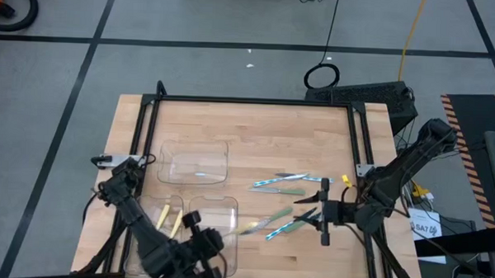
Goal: Sort silverware by color (type)
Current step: Put the yellow table knife into the bottom left transparent bin
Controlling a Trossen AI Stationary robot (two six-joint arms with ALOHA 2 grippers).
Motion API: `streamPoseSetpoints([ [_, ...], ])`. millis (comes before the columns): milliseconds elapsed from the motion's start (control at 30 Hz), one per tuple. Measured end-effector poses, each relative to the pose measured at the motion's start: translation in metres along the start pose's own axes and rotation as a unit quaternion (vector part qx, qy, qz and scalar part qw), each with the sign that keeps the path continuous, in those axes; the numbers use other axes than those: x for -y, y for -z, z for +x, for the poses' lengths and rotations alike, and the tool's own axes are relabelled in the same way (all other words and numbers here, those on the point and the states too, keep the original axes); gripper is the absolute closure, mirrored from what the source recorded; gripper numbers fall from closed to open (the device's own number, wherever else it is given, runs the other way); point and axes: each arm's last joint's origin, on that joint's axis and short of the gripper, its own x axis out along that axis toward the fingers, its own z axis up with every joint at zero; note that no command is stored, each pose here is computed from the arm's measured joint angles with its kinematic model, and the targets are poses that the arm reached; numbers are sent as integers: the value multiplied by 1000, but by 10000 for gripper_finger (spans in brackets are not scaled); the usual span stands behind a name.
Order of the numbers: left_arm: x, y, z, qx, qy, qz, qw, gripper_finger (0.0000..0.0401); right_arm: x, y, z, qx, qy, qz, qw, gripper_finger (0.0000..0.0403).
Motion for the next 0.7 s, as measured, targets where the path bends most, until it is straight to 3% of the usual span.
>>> streamPoseSetpoints([
  [267, 3, 14, -19, -6, 28, 35, 999, 393, 5, -6, -5, 11, -1, -12, 1000, 221],
  [600, -40, -16, -52, 12, 66, 32, 997, 393, 8, -10, -8, 22, -1, -32, 999, 222],
  [700, -54, -14, -56, 14, 60, 32, 998, 393, 8, -10, -8, 21, -1, -32, 999, 222],
])
